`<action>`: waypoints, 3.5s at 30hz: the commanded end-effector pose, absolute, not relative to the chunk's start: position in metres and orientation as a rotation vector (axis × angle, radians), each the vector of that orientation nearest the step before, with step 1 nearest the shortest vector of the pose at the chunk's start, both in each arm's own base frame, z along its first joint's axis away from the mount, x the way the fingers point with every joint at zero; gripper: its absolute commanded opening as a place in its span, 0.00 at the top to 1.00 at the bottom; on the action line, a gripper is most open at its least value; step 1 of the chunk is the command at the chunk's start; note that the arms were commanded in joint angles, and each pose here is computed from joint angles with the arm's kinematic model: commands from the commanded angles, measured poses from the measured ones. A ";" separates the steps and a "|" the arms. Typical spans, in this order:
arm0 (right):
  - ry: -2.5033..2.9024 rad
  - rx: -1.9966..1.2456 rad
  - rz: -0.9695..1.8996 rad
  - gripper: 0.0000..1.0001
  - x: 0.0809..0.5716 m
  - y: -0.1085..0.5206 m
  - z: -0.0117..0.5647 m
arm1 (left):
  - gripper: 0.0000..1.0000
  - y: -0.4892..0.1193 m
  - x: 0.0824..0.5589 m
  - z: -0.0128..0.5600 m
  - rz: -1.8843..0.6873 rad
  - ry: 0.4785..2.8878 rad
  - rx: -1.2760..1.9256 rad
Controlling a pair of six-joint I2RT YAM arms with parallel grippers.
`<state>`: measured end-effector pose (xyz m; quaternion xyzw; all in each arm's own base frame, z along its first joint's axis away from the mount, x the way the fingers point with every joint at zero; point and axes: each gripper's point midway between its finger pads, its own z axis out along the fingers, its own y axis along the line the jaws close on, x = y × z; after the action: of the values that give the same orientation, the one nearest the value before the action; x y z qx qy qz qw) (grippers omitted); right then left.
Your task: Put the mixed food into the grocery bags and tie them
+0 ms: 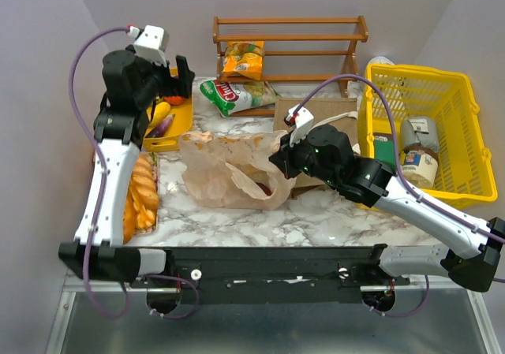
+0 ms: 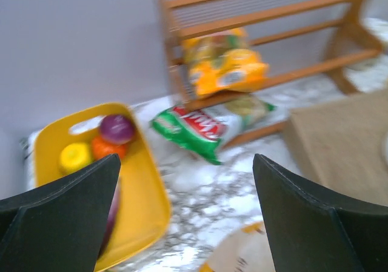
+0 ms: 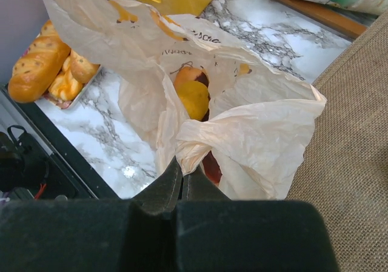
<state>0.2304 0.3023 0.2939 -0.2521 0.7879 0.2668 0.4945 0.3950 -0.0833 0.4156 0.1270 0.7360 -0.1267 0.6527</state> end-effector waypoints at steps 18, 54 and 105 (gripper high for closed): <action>1.891 -0.614 0.663 0.99 0.225 0.296 0.299 | 0.32 0.073 0.513 0.118 0.387 2.536 0.226; 1.883 -0.610 0.670 0.99 0.224 0.296 0.298 | 0.66 0.020 0.519 0.180 0.004 2.310 0.158; 1.849 -0.502 0.601 0.99 0.232 0.273 0.326 | 0.77 -0.227 0.315 0.231 -0.449 1.504 0.496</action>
<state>0.2249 0.2876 0.3075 -0.2325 0.7812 0.2724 0.5113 0.3020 -0.2386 0.2327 0.2466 0.6730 -0.2403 0.6546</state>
